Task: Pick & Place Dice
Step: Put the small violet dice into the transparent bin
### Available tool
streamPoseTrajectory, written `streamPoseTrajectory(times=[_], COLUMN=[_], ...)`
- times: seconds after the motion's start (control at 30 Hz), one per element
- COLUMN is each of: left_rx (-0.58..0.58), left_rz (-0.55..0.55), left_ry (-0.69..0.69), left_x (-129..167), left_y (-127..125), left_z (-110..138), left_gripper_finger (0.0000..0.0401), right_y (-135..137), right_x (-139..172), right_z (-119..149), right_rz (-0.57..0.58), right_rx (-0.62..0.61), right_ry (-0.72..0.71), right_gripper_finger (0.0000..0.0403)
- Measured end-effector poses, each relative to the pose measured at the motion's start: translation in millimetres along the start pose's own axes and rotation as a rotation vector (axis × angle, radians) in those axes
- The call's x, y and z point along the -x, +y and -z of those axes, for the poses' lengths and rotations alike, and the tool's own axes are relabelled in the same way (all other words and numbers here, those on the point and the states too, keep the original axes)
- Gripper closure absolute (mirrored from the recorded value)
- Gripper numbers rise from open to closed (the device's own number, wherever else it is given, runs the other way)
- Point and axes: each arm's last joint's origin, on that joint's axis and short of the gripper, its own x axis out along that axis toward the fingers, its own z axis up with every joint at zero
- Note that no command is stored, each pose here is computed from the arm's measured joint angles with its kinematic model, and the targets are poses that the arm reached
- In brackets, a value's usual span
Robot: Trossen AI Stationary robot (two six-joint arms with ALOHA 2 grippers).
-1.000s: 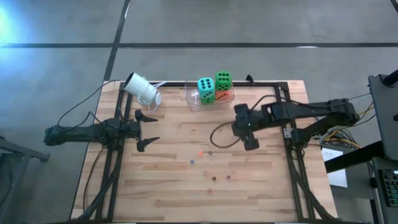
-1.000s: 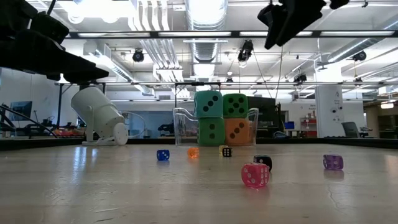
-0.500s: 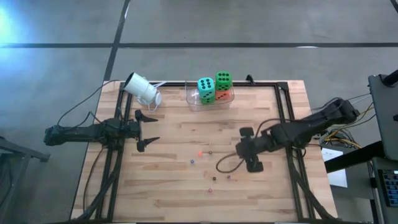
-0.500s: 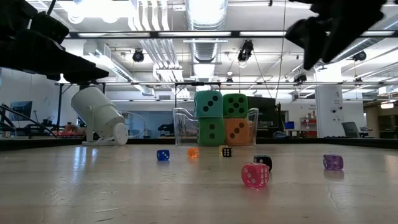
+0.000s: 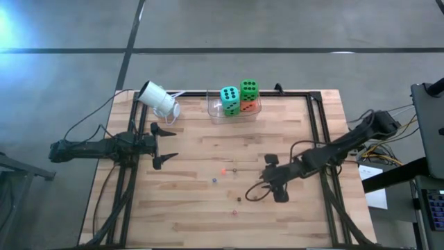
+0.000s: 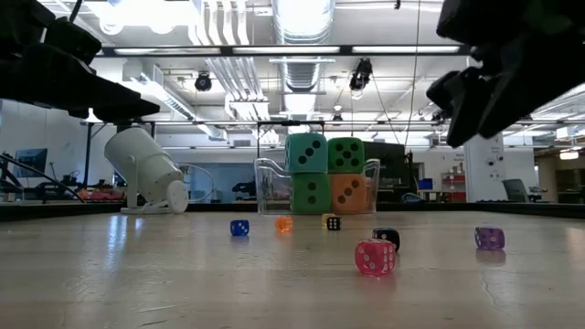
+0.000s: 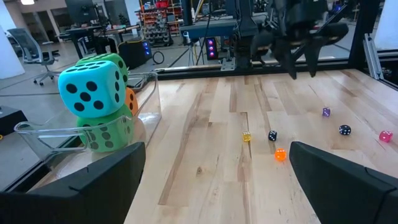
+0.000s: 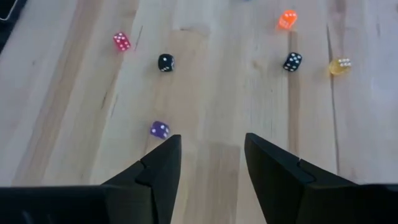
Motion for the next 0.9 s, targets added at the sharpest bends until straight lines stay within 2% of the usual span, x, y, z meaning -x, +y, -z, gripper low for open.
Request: streamPoseTrajectory(times=[0.3,0.6,0.9], left_rx=[0.000,0.000,0.000], left_rz=[0.000,0.000,0.000], left_ry=[0.000,0.000,0.000], left_x=[0.0,0.0,0.0], left_y=[0.0,0.0,0.0], left_z=[0.0,-0.1,0.0], left_gripper_finger=[0.0001,0.0001,0.0001], right_y=[19.3,25.4,29.6], right_x=[-11.0,-40.0,-42.9], right_z=[12.0,18.8,10.6], right_rz=[-0.074,-0.058,-0.072], right_rx=[0.139,0.252,0.340], right_ry=[-0.089,-0.011,-0.064], right_gripper_finger=[0.0230,0.0229,0.0229])
